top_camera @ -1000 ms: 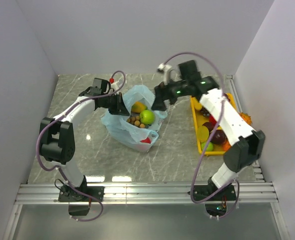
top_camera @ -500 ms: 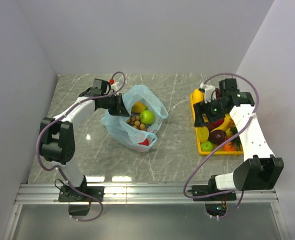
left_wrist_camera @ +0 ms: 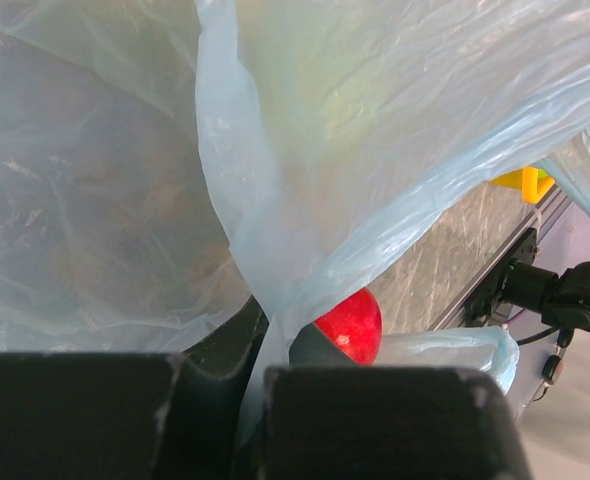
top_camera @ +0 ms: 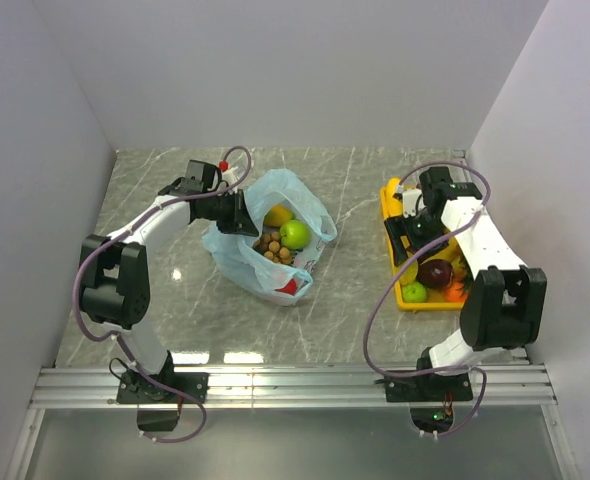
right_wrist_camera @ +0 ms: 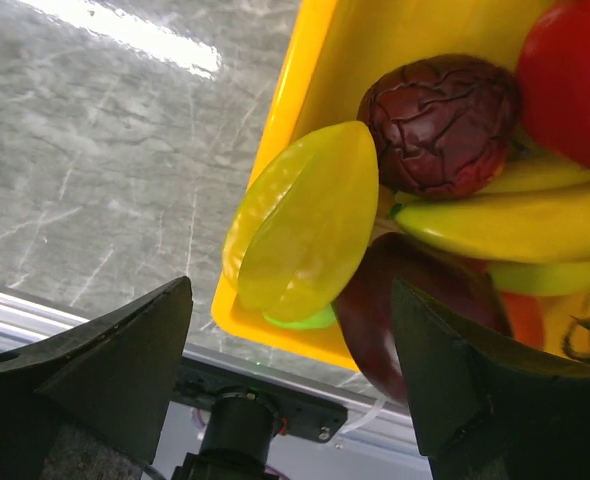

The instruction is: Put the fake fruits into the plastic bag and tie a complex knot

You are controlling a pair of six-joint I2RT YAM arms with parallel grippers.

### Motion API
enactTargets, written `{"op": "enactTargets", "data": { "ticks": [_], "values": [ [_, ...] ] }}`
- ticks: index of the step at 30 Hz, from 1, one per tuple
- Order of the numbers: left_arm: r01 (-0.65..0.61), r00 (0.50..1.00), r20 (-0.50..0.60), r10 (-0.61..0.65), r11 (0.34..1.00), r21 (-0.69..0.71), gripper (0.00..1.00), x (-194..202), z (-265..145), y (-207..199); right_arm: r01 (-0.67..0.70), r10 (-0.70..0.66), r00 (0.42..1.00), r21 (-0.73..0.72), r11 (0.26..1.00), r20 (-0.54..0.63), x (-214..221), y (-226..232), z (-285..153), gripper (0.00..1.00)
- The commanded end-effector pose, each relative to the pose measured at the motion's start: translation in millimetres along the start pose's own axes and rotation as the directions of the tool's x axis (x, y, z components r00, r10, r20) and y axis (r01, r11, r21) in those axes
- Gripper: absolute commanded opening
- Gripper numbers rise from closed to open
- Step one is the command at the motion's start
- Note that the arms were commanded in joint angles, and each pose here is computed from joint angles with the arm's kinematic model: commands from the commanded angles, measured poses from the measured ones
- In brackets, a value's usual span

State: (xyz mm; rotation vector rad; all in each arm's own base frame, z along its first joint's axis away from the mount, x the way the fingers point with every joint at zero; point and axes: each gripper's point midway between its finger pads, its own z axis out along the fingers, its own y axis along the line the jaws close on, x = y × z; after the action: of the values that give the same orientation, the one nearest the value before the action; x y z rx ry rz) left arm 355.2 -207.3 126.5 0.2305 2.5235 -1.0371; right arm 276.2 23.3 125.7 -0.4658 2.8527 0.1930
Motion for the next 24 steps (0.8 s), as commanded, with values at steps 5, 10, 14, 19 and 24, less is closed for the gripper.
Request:
{"op": "enactTargets", "data": {
  "ticks": [5, 10, 14, 19, 24],
  "values": [
    [-0.044, 0.998, 0.044, 0.043, 0.999, 0.015, 0.03, -8.1, -12.3, -13.5, -0.072, 0.073, 0.996, 0.017, 0.997, -0.059, 7.0, -4.1, 22.2, 0.86],
    [-0.043, 0.998, 0.038, 0.042, 0.999, 0.016, 0.03, -7.8, -10.2, -12.8, -0.091, 0.091, 0.99, 0.006, 0.996, -0.109, 11.9, -5.3, 39.0, 0.86],
    [-0.046, 0.998, 0.039, 0.045, 0.999, 0.015, 0.03, -9.0, -10.2, -12.7, -0.106, 0.103, 0.989, -0.021, 0.994, -0.109, 6.2, -2.5, 44.9, 0.86],
    [-0.051, 0.998, 0.035, 0.051, 0.999, 0.012, 0.03, -8.8, -10.7, -12.5, -0.125, 0.119, 0.987, -0.054, 0.991, -0.106, 0.5, 3.9, 39.5, 0.72],
    [-0.052, 0.998, 0.036, 0.052, 0.999, 0.011, 0.03, -9.0, -11.5, -12.9, -0.132, 0.127, 0.99, -0.085, 0.988, -0.059, -10.0, 13.3, 13.2, 0.58]
  ]
}}
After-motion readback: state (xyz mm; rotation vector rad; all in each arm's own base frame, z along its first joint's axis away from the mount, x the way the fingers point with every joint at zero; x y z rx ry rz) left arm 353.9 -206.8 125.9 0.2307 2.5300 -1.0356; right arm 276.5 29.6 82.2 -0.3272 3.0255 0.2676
